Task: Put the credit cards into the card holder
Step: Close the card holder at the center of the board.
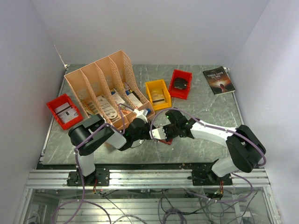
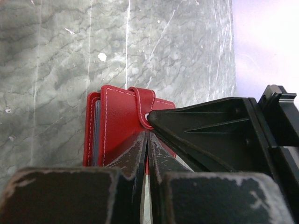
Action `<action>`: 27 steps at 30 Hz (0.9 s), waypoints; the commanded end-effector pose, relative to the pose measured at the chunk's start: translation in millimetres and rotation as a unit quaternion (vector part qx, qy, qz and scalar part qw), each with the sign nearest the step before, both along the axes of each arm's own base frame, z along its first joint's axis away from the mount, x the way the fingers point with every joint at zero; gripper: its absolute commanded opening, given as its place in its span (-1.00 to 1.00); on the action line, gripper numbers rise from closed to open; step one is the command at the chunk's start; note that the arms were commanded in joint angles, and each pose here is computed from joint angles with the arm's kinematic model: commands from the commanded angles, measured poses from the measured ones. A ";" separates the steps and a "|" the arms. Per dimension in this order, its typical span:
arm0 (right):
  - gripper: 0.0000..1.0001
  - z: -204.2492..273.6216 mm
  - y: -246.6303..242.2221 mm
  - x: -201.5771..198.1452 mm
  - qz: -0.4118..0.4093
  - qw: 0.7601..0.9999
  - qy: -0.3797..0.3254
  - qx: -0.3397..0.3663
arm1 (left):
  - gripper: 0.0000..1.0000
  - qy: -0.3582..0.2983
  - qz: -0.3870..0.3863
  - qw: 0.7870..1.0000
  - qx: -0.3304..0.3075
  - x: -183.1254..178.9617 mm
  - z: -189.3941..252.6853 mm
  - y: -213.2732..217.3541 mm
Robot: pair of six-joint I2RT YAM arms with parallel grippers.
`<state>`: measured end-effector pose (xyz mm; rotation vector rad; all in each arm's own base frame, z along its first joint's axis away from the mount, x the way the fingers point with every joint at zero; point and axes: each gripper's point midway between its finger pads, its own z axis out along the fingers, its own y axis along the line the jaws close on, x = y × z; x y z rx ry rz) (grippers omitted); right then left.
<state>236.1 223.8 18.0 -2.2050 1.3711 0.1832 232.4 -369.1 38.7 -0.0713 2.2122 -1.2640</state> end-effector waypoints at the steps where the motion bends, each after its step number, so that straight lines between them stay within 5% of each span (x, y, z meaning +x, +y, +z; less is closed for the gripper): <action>1: -1.00 -66.8 -74.3 -92.9 -0.005 0.974 0.174 -0.144 | -0.73 -0.011 0.000 0.999 -0.033 3.6 16.4 -6.9; 17: -1.00 -68.7 -73.0 -89.6 -0.010 0.975 0.167 -0.143 | -0.45 0.069 0.103 0.981 -0.149 -5.5 7.2 -2.3; 27: -1.00 -70.6 -75.5 -91.1 -0.011 0.975 0.169 -0.147 | -0.32 0.102 0.190 0.968 -0.127 1.9 -21.1 15.6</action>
